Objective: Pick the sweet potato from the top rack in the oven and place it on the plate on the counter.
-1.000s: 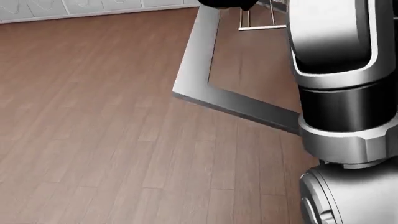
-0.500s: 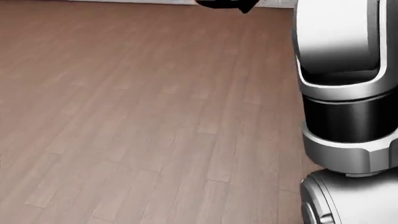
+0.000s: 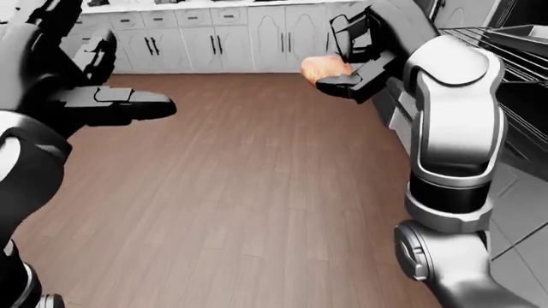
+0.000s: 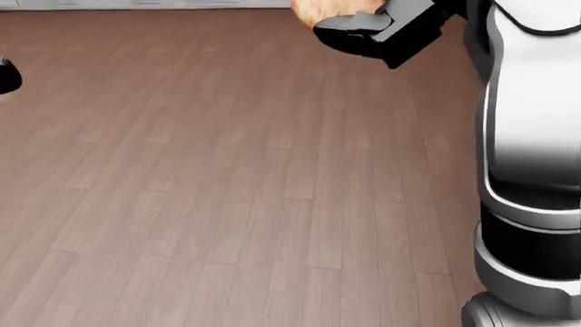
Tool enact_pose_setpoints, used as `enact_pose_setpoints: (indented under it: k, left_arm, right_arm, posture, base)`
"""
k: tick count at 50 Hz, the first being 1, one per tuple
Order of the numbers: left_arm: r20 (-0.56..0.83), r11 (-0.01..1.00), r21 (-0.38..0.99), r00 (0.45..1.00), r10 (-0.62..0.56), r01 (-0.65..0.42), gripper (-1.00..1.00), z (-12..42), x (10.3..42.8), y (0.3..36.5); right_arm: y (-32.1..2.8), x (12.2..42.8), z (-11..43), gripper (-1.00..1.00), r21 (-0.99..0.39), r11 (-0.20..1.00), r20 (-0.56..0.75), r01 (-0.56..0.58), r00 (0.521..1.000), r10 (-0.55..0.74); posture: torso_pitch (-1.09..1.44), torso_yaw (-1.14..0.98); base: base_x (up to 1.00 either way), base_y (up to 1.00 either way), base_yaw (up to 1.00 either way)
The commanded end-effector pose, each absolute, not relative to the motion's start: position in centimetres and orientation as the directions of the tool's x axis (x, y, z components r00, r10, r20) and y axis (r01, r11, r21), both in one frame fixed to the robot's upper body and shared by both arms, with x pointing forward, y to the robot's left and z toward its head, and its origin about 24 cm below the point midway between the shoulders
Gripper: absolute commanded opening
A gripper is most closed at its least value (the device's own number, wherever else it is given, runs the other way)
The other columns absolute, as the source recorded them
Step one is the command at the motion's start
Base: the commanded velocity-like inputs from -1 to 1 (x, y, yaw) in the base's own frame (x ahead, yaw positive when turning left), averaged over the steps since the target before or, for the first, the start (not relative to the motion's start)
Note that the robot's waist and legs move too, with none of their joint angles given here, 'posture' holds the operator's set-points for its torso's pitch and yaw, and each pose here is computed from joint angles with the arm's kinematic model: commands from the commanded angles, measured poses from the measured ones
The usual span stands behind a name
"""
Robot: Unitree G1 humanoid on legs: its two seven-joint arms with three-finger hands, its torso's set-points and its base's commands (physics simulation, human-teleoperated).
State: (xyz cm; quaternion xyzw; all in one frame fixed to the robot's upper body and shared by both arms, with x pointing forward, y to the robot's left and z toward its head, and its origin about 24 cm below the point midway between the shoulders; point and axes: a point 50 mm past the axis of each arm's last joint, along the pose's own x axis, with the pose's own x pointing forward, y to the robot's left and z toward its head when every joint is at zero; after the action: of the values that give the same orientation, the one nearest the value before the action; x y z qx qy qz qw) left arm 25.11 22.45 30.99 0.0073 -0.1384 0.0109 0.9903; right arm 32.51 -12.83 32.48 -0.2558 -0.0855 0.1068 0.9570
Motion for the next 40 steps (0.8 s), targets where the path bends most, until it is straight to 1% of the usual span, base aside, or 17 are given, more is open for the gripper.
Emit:
enact_pose_setpoints:
  k: [1, 14, 40]
  left_arm:
    - [0.362, 0.999, 0.024, 0.932, 0.033, -0.045, 1.00, 32.46, 24.76, 22.66]
    - [0.366, 0.999, 0.025, 0.930, 0.022, -0.034, 1.00, 32.74, 24.55, 22.21]
    - [0.370, 0.999, 0.019, 0.929, 0.021, -0.031, 1.00, 32.76, 24.24, 22.43]
  right_arm:
    - [-13.40, 31.44, 34.27, -1.00, -0.513, 0.854, 0.208, -0.087, 0.953, 0.222]
    - [-13.71, 30.83, 33.67, -1.00, -0.504, 0.860, 0.209, -0.084, 0.954, 0.216]
    - [-12.81, 30.86, 33.54, -1.00, -0.518, 0.849, 0.203, -0.103, 0.950, 0.238]
  posture:
    - [-0.14, 0.00]
    - [-0.14, 0.00]
    - [-0.14, 0.00]
  base:
    - [0.18, 0.00, 0.00]
    - [0.25, 0.00, 0.00]
    - [0.32, 0.00, 0.00]
